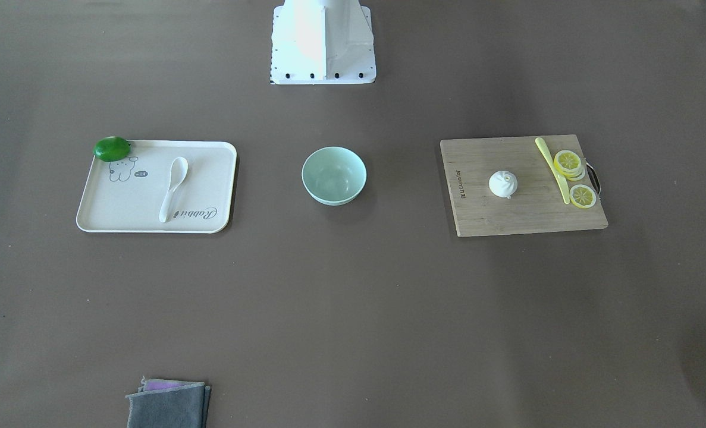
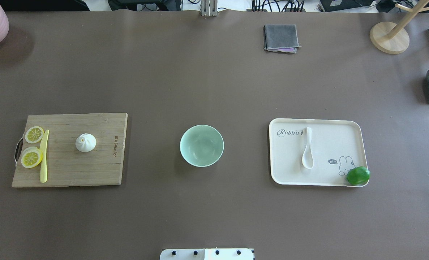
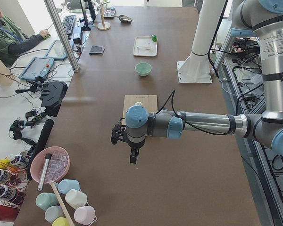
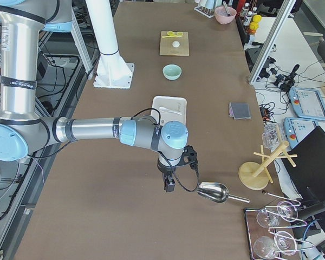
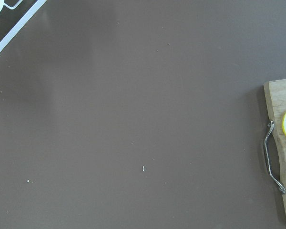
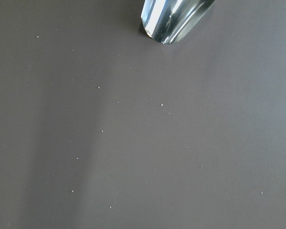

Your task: Put spoon and bun in bowl

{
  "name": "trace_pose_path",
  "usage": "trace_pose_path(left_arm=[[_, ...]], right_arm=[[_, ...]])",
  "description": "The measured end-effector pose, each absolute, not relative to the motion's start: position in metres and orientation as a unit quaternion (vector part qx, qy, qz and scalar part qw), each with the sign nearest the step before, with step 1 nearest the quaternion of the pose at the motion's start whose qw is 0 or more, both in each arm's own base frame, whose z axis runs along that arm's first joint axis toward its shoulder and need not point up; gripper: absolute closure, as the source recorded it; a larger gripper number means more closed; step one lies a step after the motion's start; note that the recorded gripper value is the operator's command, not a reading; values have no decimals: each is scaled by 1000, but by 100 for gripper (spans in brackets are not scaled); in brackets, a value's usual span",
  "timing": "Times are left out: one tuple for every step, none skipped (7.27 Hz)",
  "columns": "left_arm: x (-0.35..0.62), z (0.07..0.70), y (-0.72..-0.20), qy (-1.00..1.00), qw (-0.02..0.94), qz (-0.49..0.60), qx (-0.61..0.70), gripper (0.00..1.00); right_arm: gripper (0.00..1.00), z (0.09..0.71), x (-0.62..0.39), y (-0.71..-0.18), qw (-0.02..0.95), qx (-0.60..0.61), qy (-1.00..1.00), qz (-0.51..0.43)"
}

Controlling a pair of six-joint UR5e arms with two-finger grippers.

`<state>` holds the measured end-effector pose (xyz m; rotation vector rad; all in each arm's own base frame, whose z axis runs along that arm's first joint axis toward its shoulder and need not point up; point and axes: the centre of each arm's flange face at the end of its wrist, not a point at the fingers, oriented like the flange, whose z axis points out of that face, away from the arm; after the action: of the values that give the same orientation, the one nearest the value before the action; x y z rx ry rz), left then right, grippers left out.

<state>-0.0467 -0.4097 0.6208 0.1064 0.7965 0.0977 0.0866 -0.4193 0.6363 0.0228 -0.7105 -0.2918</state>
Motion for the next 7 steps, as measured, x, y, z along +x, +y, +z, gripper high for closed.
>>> trace_pose_path(left_arm=[[-47, 620, -409, 387, 919, 48, 52, 2], [-47, 617, -409, 387, 919, 49, 55, 2], [-47, 614, -409, 387, 919, 50, 59, 2], [-47, 612, -409, 387, 919, 52, 61, 2], [-47, 608, -409, 387, 918, 53, 65, 2], [-47, 601, -412, 387, 918, 56, 72, 2], [-47, 589, -415, 388, 916, 60, 85, 2]], right_arm=[[0, 636, 87, -419, 927, 12, -347, -143], [0, 634, 86, -420, 926, 15, -347, -146], [0, 632, 86, -421, 925, 22, -349, -149], [0, 628, 85, -424, 922, 40, -353, -155], [0, 623, 83, -427, 917, 70, -356, -164], [0, 613, 82, -430, 911, 109, -358, -176], [0, 597, 81, -434, 904, 149, -356, -186]])
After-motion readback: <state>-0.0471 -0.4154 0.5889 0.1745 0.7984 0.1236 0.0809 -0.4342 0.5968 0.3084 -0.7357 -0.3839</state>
